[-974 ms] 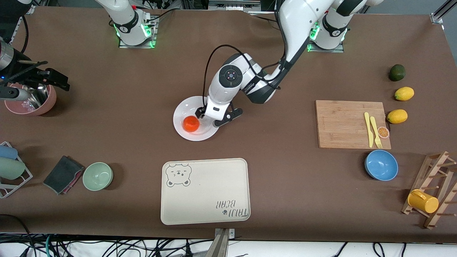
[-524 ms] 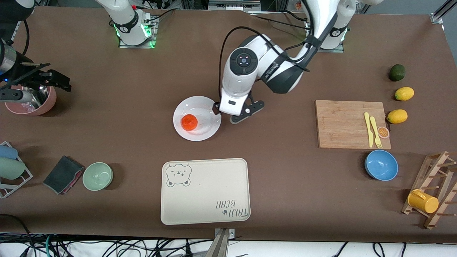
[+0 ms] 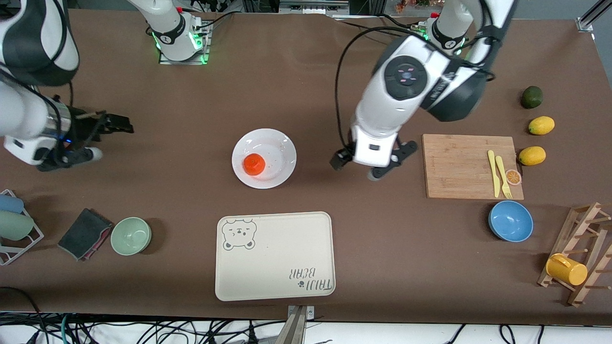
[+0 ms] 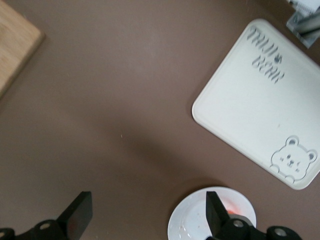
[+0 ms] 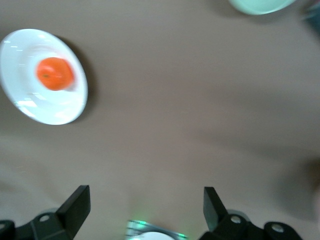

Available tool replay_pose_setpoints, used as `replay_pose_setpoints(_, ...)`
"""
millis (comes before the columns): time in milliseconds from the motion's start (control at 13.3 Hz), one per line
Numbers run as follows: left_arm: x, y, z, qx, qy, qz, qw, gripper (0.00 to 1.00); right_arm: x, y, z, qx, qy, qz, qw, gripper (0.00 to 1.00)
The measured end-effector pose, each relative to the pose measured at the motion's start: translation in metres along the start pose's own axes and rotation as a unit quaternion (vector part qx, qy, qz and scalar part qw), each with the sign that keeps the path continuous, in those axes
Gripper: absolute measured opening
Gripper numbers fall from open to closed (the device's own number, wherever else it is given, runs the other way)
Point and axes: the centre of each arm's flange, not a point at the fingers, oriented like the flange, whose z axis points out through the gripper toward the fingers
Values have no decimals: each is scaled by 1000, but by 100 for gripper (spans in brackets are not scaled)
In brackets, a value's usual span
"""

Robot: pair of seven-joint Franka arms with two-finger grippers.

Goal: Place orange and plate with both arms
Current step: 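Open the left gripper and withdraw while the right gripper reaches the plate, then grip the plate rim with the right gripper while the left gripper retracts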

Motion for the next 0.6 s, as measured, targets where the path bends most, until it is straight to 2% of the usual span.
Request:
replay_pose_setpoints(150,33,-17,-22,-12,9,2,1000,100,14,0,33,42,-11,6,999,100)
replay_pose_setpoints(225,44,-24,-30,-16,13,-2,1000,100,19,1,50,61,-7,13,998,100)
replay_pose_setpoints(375,56,-36,-40,-9,12,-2,1000,100,24,1,88,105,5,33,994,100)
replay_pose_setpoints(599,64,-50,-49,7,6,52,999,100,26,-17,147,142,35,57,988,100)
